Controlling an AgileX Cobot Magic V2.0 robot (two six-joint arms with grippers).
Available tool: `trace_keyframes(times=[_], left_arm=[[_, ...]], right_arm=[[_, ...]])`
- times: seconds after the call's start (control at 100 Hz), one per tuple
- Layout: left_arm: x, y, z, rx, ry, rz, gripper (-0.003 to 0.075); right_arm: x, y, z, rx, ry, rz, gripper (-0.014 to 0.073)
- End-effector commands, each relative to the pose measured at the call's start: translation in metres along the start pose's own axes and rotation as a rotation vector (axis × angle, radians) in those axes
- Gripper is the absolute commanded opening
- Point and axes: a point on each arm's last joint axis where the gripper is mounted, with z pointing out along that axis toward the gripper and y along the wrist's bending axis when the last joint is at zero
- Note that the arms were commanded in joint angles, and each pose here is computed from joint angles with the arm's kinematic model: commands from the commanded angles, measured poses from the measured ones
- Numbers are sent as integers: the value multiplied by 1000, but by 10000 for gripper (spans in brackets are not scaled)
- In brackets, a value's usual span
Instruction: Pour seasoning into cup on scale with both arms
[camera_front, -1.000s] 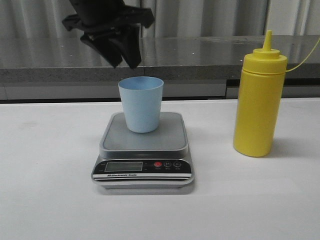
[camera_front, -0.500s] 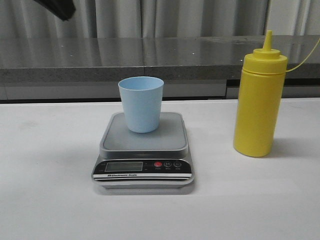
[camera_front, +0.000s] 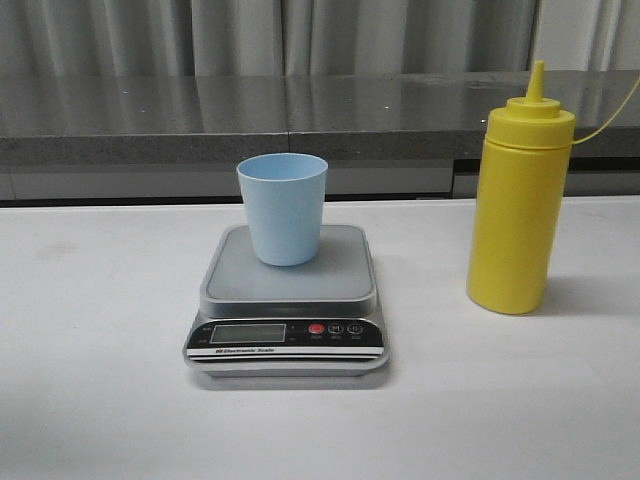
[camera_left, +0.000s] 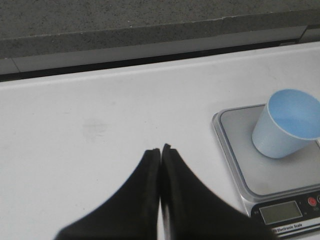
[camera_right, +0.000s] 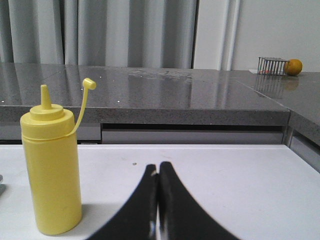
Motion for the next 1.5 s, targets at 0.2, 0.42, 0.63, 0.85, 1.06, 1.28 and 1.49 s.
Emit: trace_keyframes(times=[0.2, 0.42, 0.63, 0.85, 1.06, 1.28, 1.49], left_arm=[[43, 2, -48, 1, -263, -32, -20], [78, 3, -75, 3, -359, -17, -20], [85, 2, -91, 5, -431, -5, -20], [85, 2, -91, 5, -430, -5, -20], [85, 2, -91, 5, -430, -5, -20], [85, 2, -91, 5, -430, -5, -20], [85, 2, -91, 5, -430, -5, -20]], right_arm=[[-16, 1, -3, -5, -127, -8, -67], [-20, 1, -4, -7, -170, -8, -67], [-35, 0, -2, -1, -90, 7, -67], [-65, 1, 18, -21, 28, 9, -67], [-73, 8, 59, -70, 253, 5, -65], [-70, 24, 95, -166, 277, 1, 46], [-63, 44, 111, -269, 251, 5, 526]])
